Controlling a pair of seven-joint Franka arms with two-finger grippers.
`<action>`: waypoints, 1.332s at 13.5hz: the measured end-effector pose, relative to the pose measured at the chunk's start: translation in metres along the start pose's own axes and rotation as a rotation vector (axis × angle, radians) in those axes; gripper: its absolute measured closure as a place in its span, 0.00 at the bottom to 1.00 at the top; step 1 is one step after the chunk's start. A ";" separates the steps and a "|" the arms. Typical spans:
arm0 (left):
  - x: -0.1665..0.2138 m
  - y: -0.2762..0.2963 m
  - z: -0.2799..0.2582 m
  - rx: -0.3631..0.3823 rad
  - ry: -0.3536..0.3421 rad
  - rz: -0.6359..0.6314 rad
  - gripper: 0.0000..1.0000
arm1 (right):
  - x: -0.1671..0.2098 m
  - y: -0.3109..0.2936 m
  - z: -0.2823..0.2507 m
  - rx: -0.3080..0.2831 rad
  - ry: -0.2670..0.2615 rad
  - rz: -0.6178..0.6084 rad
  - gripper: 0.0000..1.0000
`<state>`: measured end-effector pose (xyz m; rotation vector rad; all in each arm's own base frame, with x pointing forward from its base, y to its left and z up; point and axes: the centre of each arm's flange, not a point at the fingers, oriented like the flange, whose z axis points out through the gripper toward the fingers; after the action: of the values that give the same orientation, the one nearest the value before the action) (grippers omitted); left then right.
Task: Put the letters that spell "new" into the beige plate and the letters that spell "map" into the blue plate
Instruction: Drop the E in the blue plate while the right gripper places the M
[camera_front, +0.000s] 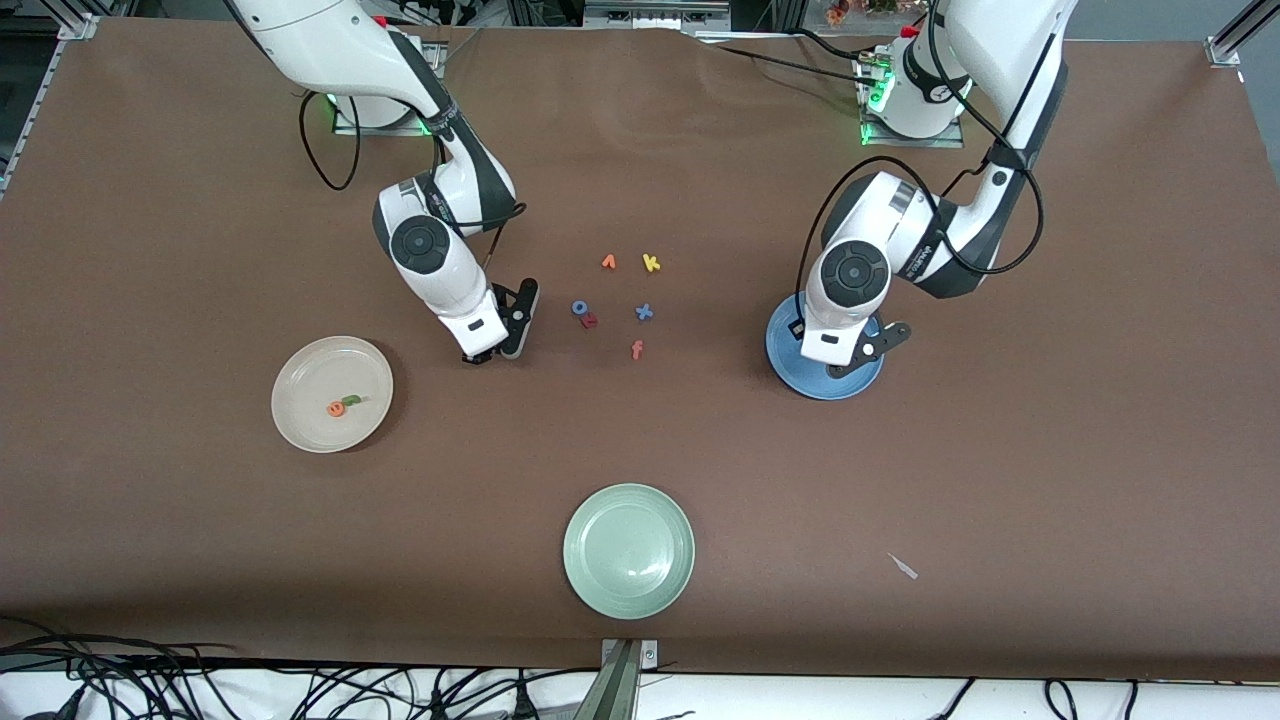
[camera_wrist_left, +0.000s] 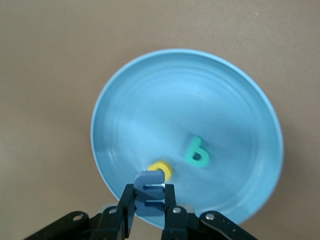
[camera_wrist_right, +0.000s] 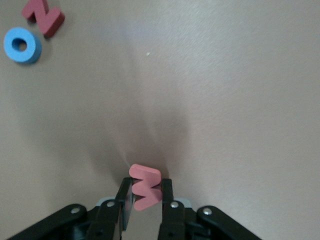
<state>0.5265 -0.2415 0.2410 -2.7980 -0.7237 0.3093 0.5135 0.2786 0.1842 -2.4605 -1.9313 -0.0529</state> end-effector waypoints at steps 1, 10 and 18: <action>0.012 -0.009 0.003 0.000 -0.007 0.029 0.73 | 0.001 0.004 -0.004 -0.003 0.002 0.004 0.73; 0.039 -0.002 0.033 -0.087 0.023 0.125 0.73 | -0.065 0.095 -0.060 -0.010 -0.090 0.232 0.73; 0.046 0.010 0.039 -0.118 0.048 0.237 0.73 | -0.169 0.146 -0.070 -0.046 -0.143 0.427 0.73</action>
<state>0.5602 -0.2210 0.1948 -2.9970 -0.4120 0.2468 0.6141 0.0772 0.2499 -2.9186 -1.4146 0.0861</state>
